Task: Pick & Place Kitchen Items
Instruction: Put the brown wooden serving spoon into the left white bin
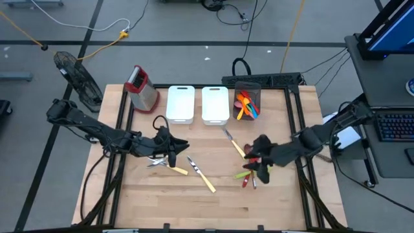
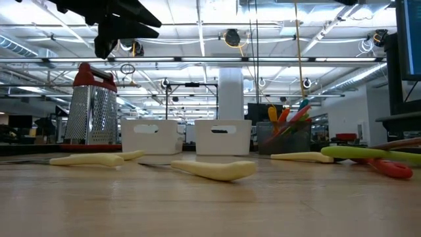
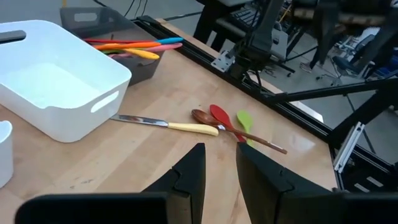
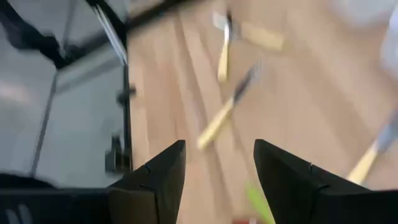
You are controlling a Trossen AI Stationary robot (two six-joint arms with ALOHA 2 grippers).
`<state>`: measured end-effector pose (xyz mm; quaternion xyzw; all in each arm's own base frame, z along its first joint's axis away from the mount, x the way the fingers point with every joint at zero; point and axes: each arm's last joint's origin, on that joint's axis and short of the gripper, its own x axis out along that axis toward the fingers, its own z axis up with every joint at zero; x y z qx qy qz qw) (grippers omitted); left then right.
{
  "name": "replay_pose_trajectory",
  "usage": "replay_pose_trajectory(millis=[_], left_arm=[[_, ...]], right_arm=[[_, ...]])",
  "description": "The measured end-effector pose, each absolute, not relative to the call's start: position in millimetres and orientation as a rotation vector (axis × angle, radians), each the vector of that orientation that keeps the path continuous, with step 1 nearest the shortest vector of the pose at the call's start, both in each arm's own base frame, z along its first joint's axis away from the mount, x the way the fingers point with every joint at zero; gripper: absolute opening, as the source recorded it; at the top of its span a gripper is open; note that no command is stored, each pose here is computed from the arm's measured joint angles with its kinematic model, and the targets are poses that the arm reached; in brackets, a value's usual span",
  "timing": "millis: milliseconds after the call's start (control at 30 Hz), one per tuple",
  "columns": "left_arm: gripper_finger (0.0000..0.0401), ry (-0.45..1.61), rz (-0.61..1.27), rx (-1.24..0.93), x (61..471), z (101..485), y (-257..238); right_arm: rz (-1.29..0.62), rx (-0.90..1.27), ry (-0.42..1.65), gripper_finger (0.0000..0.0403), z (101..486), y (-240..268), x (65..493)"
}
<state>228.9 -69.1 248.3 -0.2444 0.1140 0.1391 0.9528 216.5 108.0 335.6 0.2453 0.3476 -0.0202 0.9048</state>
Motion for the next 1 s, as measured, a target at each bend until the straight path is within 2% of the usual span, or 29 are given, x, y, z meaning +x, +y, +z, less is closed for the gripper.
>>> replay_pose_trajectory(millis=[233,400,1000], left_arm=[[0.0093,0.234,0.28,-0.475,229.0,248.4,-69.0],[0.0093,0.233,0.28,-0.475,229.0,248.6,-69.1],[0.0093,0.232,0.278,-0.475,229.1,248.7,-69.1]], right_arm=[[-0.171,0.734,1.082,0.0183,306.0,115.8,221.5],[-0.298,0.782,1.283,0.0183,282.9,120.4,225.1],[-0.478,0.943,1.357,0.0195,236.9,124.1,237.0]])
